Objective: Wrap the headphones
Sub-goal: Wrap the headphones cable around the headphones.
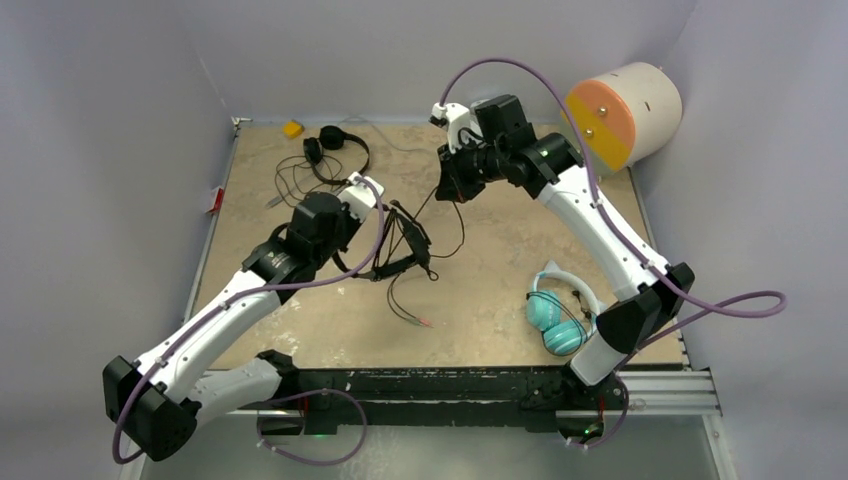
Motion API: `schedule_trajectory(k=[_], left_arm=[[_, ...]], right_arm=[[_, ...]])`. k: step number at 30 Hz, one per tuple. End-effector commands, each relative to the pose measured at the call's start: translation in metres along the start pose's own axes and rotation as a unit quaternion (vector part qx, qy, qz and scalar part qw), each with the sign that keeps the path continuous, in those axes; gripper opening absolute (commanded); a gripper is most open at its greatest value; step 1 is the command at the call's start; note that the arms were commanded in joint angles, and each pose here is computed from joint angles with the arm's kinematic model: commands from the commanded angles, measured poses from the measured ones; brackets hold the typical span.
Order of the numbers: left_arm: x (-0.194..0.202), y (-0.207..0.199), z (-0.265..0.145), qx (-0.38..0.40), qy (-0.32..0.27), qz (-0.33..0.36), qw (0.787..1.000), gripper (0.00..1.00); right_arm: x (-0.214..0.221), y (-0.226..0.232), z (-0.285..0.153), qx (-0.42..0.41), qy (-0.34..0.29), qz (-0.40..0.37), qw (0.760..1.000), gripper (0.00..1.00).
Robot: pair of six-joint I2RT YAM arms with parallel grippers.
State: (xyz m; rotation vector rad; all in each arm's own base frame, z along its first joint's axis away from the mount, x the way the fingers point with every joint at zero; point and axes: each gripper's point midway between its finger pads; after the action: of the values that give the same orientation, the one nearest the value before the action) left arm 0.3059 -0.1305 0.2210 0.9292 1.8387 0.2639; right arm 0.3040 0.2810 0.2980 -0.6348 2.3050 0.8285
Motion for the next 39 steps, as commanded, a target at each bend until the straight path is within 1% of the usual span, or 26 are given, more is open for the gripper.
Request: schedule_trajectory(k=[1,4,8,12,18,21,26,30,35,38,39], left_arm=[[-0.004,-0.026,-0.016,0.082,-0.019,0.028,0.996,0.0],[-0.006,-0.039,-0.019,0.116,-0.018,0.027,0.993,0.0],[-0.016,-0.051,-0.026,0.15,-0.042,0.02,0.988,0.0],[-0.027,-0.063,-0.035,0.188,-0.069,0.009,0.98,0.0],[-0.047,-0.068,-0.059,0.224,-0.118,-0.011,0.967,0.0],[-0.055,-0.064,-0.069,0.224,-0.129,-0.03,0.965,0.0],[-0.077,-0.055,-0.084,0.229,-0.144,-0.079,0.959,0.0],[-0.096,-0.045,-0.097,0.232,-0.162,-0.108,0.953,0.0],[-0.115,-0.035,-0.106,0.23,-0.163,-0.155,0.947,0.0],[-0.123,-0.026,-0.106,0.221,-0.148,-0.183,0.946,0.0],[-0.127,-0.024,-0.106,0.219,-0.145,-0.19,0.946,0.0]], right_arm=[[-0.037,0.004,-0.01,-0.03,-0.055,-0.032,0.998,0.0],[-0.044,0.011,-0.006,-0.057,-0.062,-0.039,0.996,0.0],[-0.051,0.014,0.001,-0.085,-0.063,-0.036,0.994,0.0],[-0.05,0.012,0.014,-0.109,-0.046,-0.015,0.993,0.0],[-0.033,0.005,0.039,-0.148,-0.021,0.032,0.988,0.01],[-0.022,0.003,0.046,-0.175,-0.015,0.056,0.983,0.06],[-0.007,0.001,0.049,-0.199,-0.049,0.071,0.976,0.16],[0.011,-0.002,0.056,-0.213,-0.075,0.072,0.972,0.27],[0.014,-0.012,0.06,-0.198,-0.142,0.052,0.968,0.37],[0.02,-0.018,0.062,-0.193,-0.169,0.049,0.965,0.39],[0.022,-0.02,0.064,-0.191,-0.177,0.049,0.964,0.41]])
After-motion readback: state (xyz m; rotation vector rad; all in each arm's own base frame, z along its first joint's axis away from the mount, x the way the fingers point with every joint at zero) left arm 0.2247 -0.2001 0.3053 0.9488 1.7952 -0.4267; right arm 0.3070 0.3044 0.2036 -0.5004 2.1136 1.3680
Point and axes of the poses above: each gripper's point midway between its finger pads, its own z axis out along the fingers, its own y axis along the line the jaws close on, x = y × z, and after that the axes turned 13 degrees about z, right-handed
